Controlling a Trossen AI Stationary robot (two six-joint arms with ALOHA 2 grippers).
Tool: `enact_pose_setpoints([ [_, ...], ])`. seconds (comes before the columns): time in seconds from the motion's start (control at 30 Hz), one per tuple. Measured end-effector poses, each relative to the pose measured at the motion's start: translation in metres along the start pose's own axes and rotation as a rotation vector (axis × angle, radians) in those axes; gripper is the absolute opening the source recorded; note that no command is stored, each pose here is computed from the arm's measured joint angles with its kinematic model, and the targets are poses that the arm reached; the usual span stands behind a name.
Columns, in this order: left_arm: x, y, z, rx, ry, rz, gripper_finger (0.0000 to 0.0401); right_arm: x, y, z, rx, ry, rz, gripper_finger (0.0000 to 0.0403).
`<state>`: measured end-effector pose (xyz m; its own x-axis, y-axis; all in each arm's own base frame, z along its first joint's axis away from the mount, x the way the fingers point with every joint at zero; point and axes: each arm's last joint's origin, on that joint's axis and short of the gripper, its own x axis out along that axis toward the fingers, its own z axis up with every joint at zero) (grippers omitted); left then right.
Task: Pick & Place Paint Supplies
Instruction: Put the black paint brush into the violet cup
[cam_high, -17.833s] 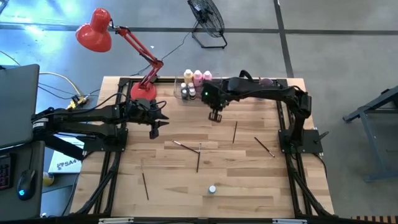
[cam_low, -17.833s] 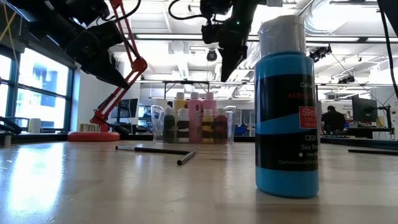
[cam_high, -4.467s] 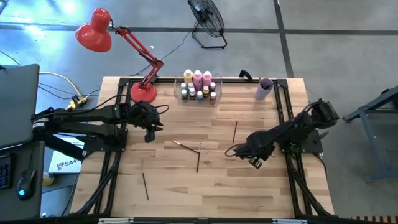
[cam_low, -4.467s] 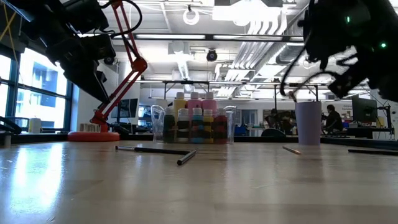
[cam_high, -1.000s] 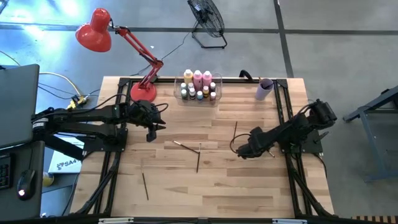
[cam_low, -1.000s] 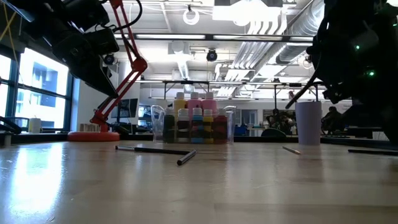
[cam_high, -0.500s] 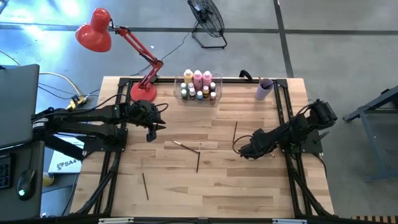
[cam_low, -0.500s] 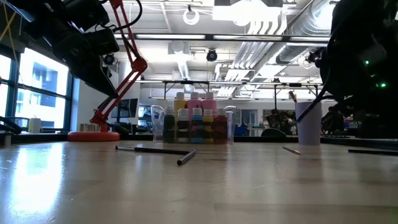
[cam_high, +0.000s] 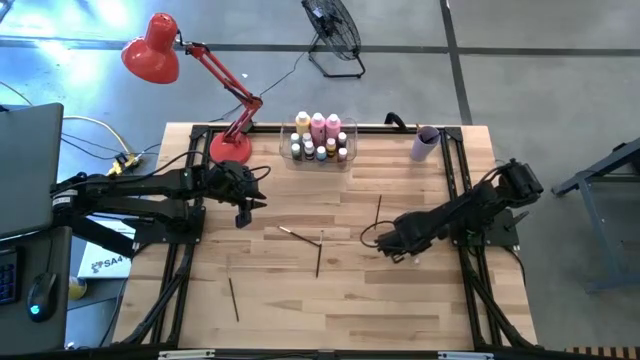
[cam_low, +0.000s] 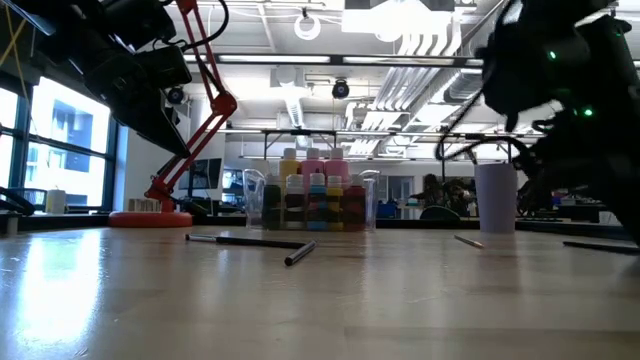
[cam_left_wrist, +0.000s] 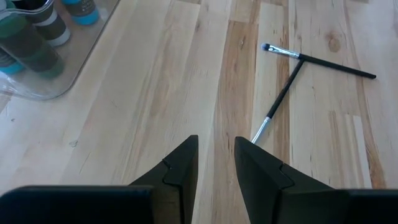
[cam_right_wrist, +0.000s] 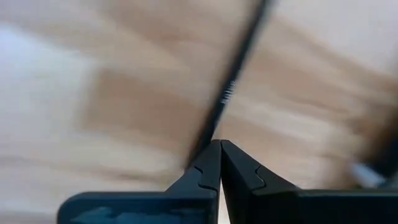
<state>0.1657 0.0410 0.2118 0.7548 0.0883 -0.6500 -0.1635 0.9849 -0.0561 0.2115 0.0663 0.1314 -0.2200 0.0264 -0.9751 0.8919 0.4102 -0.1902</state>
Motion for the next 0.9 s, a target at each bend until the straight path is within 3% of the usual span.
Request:
enact_pose_setpoints([
  [0.2, 0.0, 0.0, 0.0, 0.0, 0.003, 0.0, 0.0102, -0.011, 0.025, 0.003, -0.036, -0.041, 0.227, 0.0002],
  [0.33, 0.0, 0.0, -0.001, -0.001, 0.008, -0.004, 0.0102, -0.02, 0.04, 0.007, -0.033, -0.165, 0.357, 0.0002],
  [0.47, 0.0, 0.0, -0.001, -0.001, 0.008, -0.004, 0.0102, -0.029, 0.048, 0.01, -0.044, -0.259, 0.407, 0.0002],
  [0.7, 0.0, 0.0, -0.001, -0.001, 0.008, -0.004, 0.0102, -0.044, 0.056, 0.01, -0.069, -0.296, 0.46, 0.0002],
  [0.9, 0.0, -0.001, -0.001, -0.01, 0.007, -0.021, 0.0102, -0.058, 0.068, 0.006, -0.223, -0.392, 0.538, 0.0002],
])
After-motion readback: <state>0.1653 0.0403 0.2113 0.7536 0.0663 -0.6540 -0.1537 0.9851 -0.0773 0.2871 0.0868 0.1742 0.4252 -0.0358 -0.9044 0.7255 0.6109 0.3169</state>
